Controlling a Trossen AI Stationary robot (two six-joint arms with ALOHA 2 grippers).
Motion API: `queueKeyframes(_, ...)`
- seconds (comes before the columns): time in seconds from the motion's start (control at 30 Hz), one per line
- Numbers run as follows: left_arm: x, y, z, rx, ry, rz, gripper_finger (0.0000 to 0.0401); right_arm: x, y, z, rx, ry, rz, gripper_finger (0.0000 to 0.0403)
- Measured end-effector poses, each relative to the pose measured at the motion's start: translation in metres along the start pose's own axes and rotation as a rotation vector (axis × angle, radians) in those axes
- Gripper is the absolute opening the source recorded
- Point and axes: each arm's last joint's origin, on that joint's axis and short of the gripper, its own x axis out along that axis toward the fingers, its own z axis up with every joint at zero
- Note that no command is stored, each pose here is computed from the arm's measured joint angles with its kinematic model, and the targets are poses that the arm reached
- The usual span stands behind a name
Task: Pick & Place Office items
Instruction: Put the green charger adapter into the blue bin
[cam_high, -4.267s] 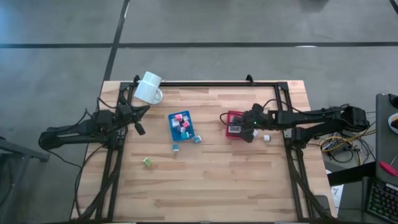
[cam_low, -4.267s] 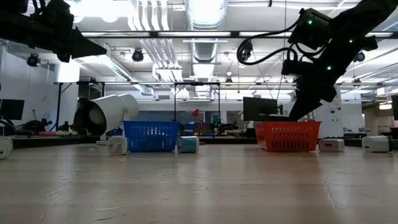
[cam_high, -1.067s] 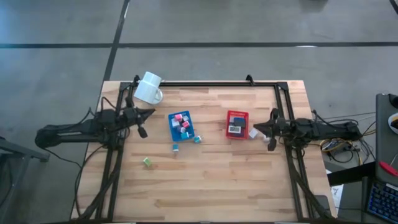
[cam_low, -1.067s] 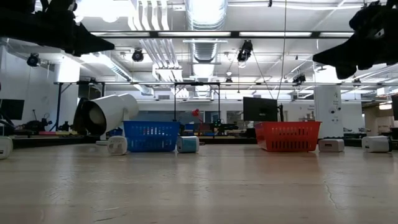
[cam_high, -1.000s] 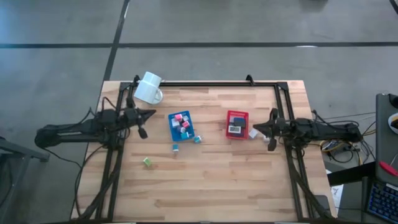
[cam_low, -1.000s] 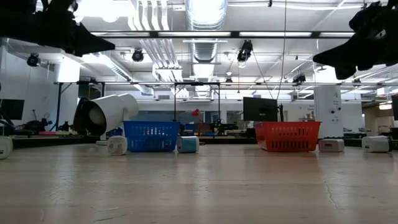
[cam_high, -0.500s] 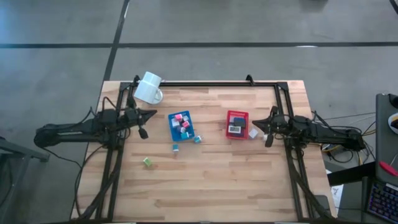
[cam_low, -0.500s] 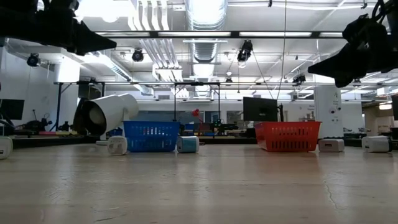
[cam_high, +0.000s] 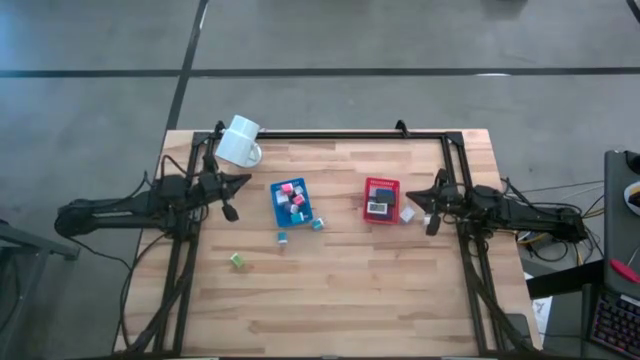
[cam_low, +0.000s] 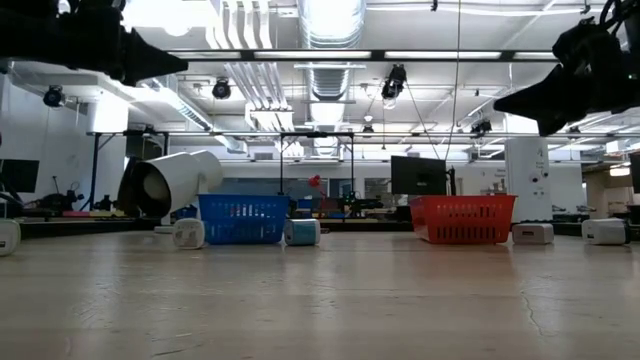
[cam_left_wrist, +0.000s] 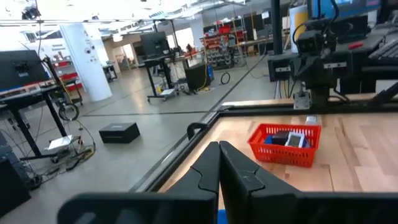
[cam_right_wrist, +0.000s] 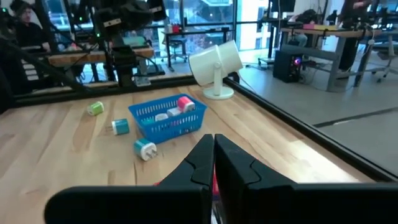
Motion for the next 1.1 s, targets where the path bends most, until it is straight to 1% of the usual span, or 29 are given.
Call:
queueKeyframes(0.07, 0.000, 0.000, 0.000, -0.012, -0.003, 0.001, 0.0008, 0.000, 0.000, 0.001, 0.029, -0.013, -0.011, 0.0008)
queueKeyframes(0.13, 0.000, 0.000, 0.000, -0.016, -0.002, 0.000, 0.0008, 0.000, -0.002, 0.001, 0.060, -0.021, -0.057, 0.0008)
queueKeyframes(0.2, 0.001, 0.000, 0.000, -0.015, 0.003, -0.001, 0.0009, 0.001, -0.003, 0.000, 0.057, -0.009, -0.094, 0.0008)
queueKeyframes(0.3, 0.002, -0.001, -0.001, 0.007, 0.012, -0.003, 0.0011, 0.002, -0.003, 0.000, 0.063, 0.008, -0.110, 0.0010)
queueKeyframes(0.47, 0.003, -0.002, -0.002, 0.035, 0.024, -0.006, 0.0008, 0.004, -0.001, 0.025, 0.077, 0.006, -0.143, 0.0023)
queueKeyframes(0.7, 0.004, -0.002, -0.003, -0.013, 0.028, -0.007, 0.0013, 0.022, 0.004, 0.029, 0.051, 0.151, -0.164, 0.0024)
queueKeyframes(0.77, 0.004, -0.002, -0.003, -0.017, 0.029, -0.007, 0.0013, 0.027, 0.007, 0.037, 0.037, 0.172, -0.167, 0.0024)
queueKeyframes(0.83, 0.004, -0.002, -0.003, -0.024, 0.036, -0.009, 0.0011, 0.033, 0.008, 0.048, 0.015, 0.187, -0.196, 0.0024)
queueKeyframes(0.93, 0.004, -0.002, -0.004, -0.027, 0.046, -0.012, 0.0008, 0.039, 0.010, 0.066, -0.025, 0.284, -0.249, 0.0024)
queueKeyframes(1.1, 0.004, -0.002, -0.004, -0.019, 0.045, -0.011, 0.0010, 0.041, 0.012, 0.084, -0.026, 0.598, -0.320, 0.0024)
